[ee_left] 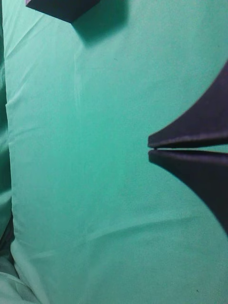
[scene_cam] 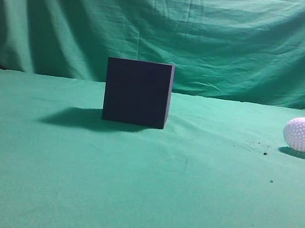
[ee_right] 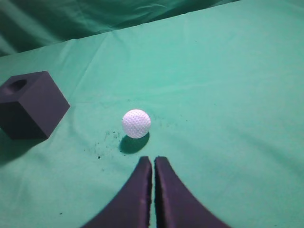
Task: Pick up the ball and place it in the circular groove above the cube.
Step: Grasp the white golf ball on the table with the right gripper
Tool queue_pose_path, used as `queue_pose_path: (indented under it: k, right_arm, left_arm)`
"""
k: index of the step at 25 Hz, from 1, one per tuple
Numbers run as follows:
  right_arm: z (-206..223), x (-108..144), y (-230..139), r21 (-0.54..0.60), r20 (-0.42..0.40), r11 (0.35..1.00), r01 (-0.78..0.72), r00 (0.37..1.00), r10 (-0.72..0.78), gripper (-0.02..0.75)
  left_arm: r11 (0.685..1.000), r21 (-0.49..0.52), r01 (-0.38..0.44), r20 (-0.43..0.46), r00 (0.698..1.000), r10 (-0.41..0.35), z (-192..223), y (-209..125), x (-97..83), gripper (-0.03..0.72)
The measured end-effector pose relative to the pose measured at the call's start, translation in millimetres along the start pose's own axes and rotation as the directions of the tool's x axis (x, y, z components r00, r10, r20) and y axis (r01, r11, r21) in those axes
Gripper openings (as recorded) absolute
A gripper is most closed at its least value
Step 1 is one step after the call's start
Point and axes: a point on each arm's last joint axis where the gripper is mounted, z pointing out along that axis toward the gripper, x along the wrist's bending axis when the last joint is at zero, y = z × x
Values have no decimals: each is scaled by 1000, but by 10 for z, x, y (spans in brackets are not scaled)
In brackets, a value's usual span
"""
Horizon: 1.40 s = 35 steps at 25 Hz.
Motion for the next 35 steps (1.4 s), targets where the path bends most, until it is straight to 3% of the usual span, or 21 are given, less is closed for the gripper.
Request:
queue_pose_path:
  k: [31, 35]
  right_arm:
    - [2, -1, -5, 1, 0, 998, 60, 998, -60, 0]
    - [-1, -7, 70, -79, 12, 994, 76, 997, -75, 0]
  left_arm:
    - [1000, 0, 0, 0, 1000, 0, 0, 0, 0, 0]
    - [1000, 0, 0, 0, 1000, 0, 0, 0, 0, 0]
